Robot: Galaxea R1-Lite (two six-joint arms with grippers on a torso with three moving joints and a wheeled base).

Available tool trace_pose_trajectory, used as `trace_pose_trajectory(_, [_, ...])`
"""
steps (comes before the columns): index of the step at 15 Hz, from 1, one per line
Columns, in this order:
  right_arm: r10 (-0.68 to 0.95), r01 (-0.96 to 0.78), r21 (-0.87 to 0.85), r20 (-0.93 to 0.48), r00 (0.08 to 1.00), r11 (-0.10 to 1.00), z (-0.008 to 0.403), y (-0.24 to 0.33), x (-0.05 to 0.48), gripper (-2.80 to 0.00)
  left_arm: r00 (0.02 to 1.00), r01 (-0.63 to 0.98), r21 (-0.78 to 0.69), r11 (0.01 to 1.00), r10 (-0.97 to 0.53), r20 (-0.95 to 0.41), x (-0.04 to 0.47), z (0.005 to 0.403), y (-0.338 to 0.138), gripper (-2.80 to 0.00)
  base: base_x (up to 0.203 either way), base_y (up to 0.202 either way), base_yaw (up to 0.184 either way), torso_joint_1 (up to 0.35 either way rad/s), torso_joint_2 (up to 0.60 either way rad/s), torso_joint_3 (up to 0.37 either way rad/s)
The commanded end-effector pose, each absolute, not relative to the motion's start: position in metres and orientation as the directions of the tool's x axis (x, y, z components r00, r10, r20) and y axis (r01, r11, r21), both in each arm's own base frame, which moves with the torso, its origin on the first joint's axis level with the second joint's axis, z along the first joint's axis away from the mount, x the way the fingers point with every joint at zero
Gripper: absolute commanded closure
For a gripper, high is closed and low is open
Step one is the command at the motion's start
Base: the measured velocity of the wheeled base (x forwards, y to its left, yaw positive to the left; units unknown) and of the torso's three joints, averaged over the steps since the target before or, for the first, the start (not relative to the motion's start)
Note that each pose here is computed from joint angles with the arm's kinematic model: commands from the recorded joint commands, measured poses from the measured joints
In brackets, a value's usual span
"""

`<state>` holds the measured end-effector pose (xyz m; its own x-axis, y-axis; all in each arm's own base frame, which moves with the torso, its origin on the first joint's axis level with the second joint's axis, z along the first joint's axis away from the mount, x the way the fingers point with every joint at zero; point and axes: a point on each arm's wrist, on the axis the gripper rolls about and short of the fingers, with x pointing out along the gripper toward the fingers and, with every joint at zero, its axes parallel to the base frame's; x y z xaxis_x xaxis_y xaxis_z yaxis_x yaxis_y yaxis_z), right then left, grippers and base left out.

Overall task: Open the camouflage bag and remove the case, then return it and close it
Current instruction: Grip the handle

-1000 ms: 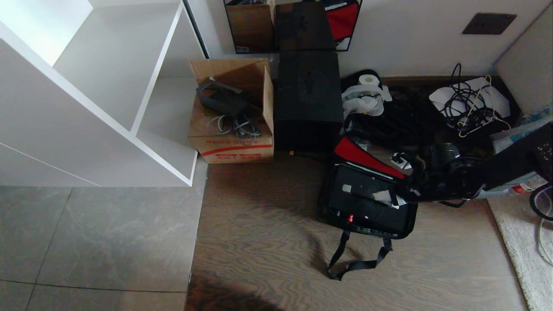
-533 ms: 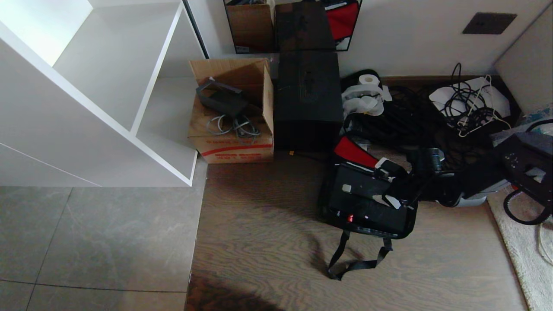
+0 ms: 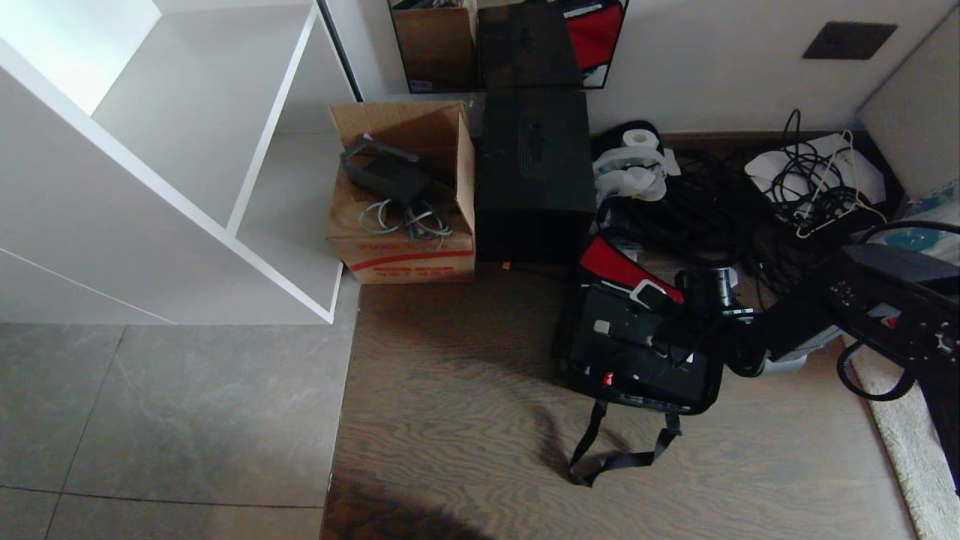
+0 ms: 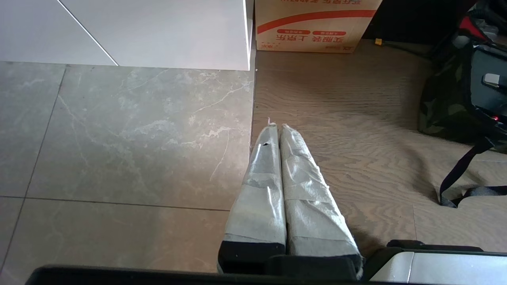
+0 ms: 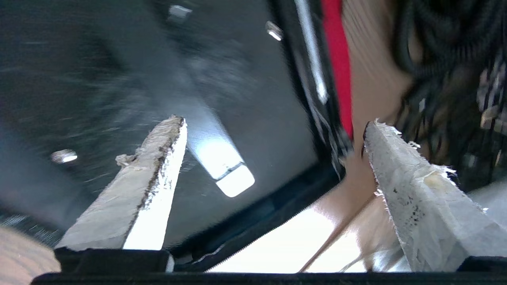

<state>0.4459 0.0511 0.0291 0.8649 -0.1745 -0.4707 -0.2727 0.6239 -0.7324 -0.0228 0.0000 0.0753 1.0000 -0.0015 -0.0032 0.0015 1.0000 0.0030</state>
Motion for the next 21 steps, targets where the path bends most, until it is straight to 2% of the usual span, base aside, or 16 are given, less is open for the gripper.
trace_pose_trajectory(1, [-0.143, -0.327, -0.752, -0.484, 0.863, 0.573, 0.026, 0.052, 0.441, -2.8, 1.0, 0.002, 0.003, 1.0, -0.002, -0.003, -0.023, 0.075, 0.0, 0.0, 0.0, 0.0, 0.0, 0.0, 0.0, 0.0])
trace_pose_trajectory(4, [-0.126, -0.342, -0.752, -0.487, 0.864, 0.564, 0.019, 0.053, 0.441, -2.8, 1.0, 0.002, 0.003, 1.0, -0.002, -0.003, -0.023, 0.075, 0.0, 0.0, 0.0, 0.0, 0.0, 0.0, 0.0, 0.0])
trace_pose_trajectory(6, [-0.112, -0.305, -0.777, -0.431, 0.896, 0.551, 0.017, 0.056, 0.446, -2.8, 1.0, 0.002, 0.003, 1.0, -0.002, -0.003, -0.023, 0.075, 0.0, 0.0, 0.0, 0.0, 0.0, 0.0, 0.0, 0.0])
trace_pose_trajectory(8, [-0.107, -0.298, -0.82, -0.395, 0.913, 0.488, 0.011, 0.058, 0.445, -2.8, 1.0, 0.002, 0.003, 1.0, -0.002, -0.003, -0.023, 0.075, 0.0, 0.0, 0.0, 0.0, 0.0, 0.0, 0.0, 0.0])
trace_pose_trajectory(15, [-0.087, -0.365, -0.825, -0.441, 0.894, 0.431, 0.008, 0.063, 0.435, -2.8, 1.0, 0.002, 0.003, 1.0, -0.002, -0.003, -0.023, 0.075, 0.0, 0.0, 0.0, 0.0, 0.0, 0.0, 0.0, 0.0])
trace_pose_trajectory(21, [-0.096, -0.357, -0.83, -0.435, 0.895, 0.429, -0.007, 0.063, 0.44, -2.8, 1.0, 0.002, 0.003, 1.0, -0.002, -0.002, -0.023, 0.075, 0.0, 0.0, 0.0, 0.0, 0.0, 0.0, 0.0, 0.0])
